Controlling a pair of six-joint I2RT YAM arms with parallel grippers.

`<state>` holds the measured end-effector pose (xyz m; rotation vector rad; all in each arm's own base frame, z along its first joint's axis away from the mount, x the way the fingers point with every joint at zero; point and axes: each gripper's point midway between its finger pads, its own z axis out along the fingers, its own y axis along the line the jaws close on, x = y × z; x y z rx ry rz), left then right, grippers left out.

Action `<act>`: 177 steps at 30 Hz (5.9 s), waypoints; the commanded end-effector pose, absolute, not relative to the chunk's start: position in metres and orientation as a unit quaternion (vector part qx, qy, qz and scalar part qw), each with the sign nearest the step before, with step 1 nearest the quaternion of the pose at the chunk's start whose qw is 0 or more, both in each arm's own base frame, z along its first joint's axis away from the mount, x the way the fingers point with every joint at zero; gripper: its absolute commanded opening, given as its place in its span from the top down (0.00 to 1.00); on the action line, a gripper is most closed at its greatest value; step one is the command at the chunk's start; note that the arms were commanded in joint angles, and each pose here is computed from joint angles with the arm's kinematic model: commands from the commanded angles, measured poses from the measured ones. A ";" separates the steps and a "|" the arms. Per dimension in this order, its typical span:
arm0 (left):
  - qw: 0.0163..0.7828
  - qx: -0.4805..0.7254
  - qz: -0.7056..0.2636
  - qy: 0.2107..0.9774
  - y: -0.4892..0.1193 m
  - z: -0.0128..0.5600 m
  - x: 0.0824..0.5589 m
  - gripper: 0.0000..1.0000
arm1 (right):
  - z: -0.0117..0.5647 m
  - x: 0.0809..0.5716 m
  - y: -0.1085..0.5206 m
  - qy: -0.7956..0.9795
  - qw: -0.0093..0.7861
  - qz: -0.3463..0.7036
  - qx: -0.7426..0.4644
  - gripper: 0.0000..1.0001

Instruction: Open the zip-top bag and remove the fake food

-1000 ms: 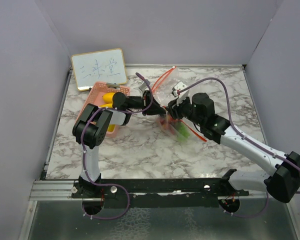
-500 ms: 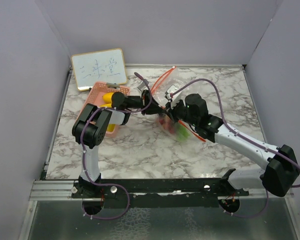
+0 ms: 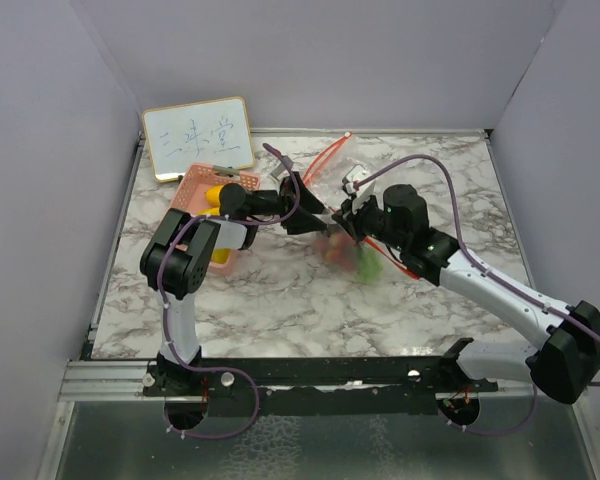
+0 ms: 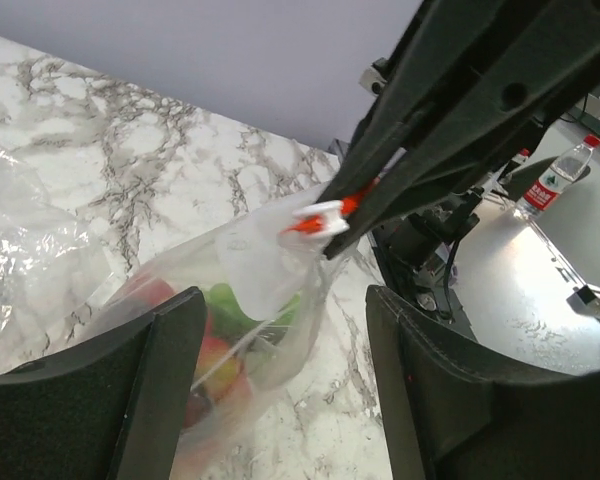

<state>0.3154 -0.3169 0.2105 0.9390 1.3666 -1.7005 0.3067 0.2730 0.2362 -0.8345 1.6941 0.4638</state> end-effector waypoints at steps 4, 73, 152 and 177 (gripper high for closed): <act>0.475 0.467 -0.619 0.416 -0.309 0.263 0.288 0.16 | 0.267 0.303 0.261 0.693 0.575 0.259 -0.348 0.99; 0.453 0.486 -0.639 0.388 -0.331 0.285 0.270 1.00 | 0.293 0.302 0.260 0.646 0.533 0.352 -0.419 0.63; 0.506 0.383 -0.638 0.435 -0.299 0.293 0.333 1.00 | 0.258 0.307 0.242 0.691 0.549 0.261 -0.392 0.99; 0.598 0.305 -0.592 0.446 -0.228 0.315 0.419 1.00 | 0.264 0.226 0.188 0.722 0.546 0.258 -0.336 0.99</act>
